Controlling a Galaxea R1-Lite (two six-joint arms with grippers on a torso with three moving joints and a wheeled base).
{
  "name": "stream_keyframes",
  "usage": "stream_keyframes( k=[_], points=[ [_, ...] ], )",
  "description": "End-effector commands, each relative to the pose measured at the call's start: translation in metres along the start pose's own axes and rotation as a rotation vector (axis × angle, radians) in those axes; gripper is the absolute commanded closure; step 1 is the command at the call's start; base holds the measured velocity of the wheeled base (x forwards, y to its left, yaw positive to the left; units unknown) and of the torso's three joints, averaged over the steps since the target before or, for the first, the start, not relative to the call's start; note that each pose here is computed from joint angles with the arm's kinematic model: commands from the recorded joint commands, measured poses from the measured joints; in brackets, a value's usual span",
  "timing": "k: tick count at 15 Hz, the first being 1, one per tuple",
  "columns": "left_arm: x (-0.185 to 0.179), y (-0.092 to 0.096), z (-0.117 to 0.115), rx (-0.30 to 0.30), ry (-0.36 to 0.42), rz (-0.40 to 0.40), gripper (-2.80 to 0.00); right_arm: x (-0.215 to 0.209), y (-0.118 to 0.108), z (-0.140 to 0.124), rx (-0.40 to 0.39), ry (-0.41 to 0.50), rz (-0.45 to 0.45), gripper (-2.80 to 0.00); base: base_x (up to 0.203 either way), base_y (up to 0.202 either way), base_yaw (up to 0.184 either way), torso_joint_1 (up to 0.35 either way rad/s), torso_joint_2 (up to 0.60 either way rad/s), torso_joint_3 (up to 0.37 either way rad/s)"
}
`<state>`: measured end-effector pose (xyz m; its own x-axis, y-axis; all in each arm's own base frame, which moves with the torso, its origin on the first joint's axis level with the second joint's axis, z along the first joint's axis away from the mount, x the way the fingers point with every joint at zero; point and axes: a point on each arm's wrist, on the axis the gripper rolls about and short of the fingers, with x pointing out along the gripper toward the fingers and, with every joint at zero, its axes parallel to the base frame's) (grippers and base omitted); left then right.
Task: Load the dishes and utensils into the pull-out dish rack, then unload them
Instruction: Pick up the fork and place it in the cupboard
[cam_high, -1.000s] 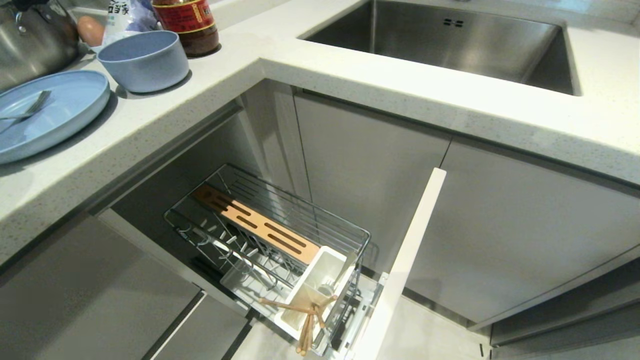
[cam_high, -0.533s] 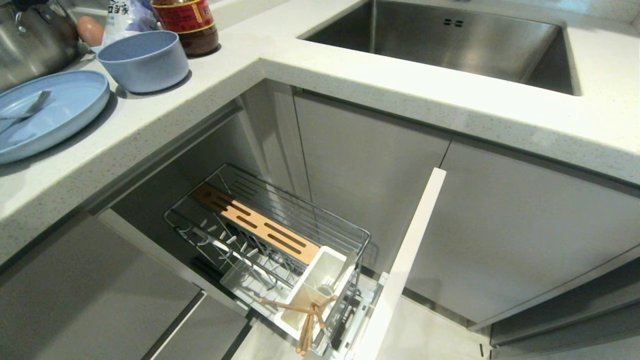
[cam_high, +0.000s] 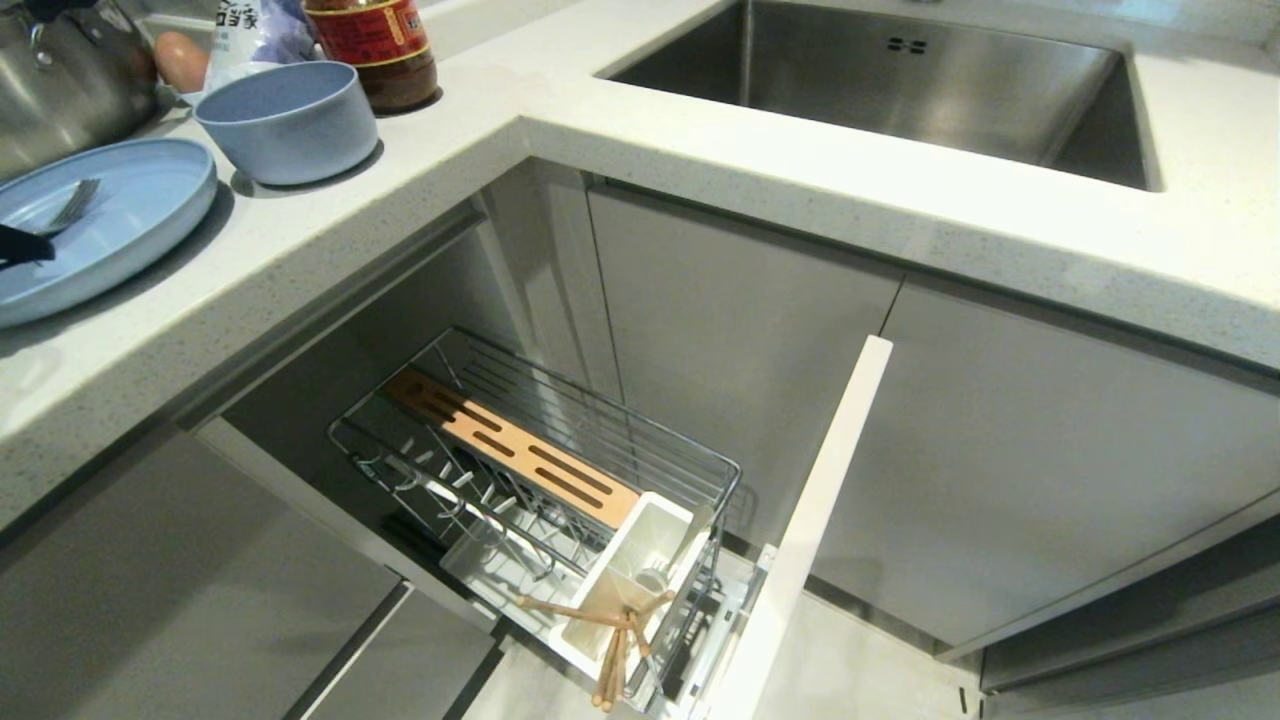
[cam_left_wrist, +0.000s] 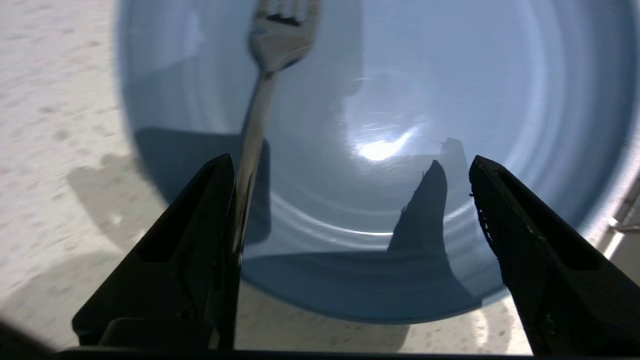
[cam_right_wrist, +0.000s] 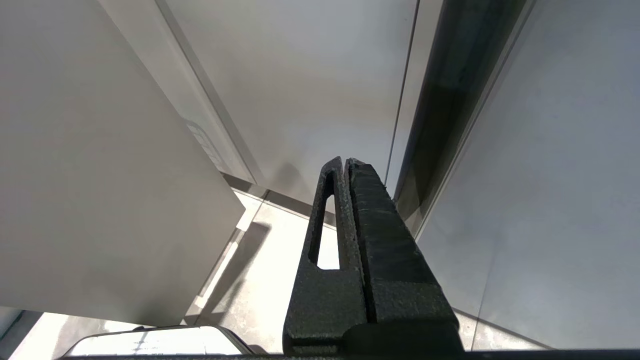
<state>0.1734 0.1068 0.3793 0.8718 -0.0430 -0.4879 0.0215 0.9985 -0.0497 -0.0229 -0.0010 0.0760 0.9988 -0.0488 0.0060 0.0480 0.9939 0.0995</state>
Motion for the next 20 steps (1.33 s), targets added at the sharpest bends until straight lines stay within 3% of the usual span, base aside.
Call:
stream_keyframes(
  k=[1,9,14,20],
  points=[
    [0.0019,-0.0033,-0.0005,0.006,0.007,-0.02,-2.8,-0.0003,0.0,0.0,0.001,-0.005,0.0,0.0,0.0,0.0,0.0,0.0,0.0,0.0],
    [0.003,-0.0024,-0.0004,0.006,0.01,-0.014,-2.8,-0.0002,0.0,0.0,0.001,-0.004,0.0,0.0,0.0,0.0,0.0,0.0,0.0,0.0],
    [0.005,0.0004,-0.0004,0.012,0.031,0.048,-2.8,-0.0003,0.0,0.0,0.001,-0.005,0.0,0.0,0.0,0.0,0.0,0.0,0.0,0.0],
    [0.0064,-0.0003,-0.0004,0.017,0.034,0.042,-2.8,-0.0003,0.0,0.0,0.001,-0.004,0.0,0.0,0.0,0.0,0.0,0.0,0.0,0.0]
  ],
)
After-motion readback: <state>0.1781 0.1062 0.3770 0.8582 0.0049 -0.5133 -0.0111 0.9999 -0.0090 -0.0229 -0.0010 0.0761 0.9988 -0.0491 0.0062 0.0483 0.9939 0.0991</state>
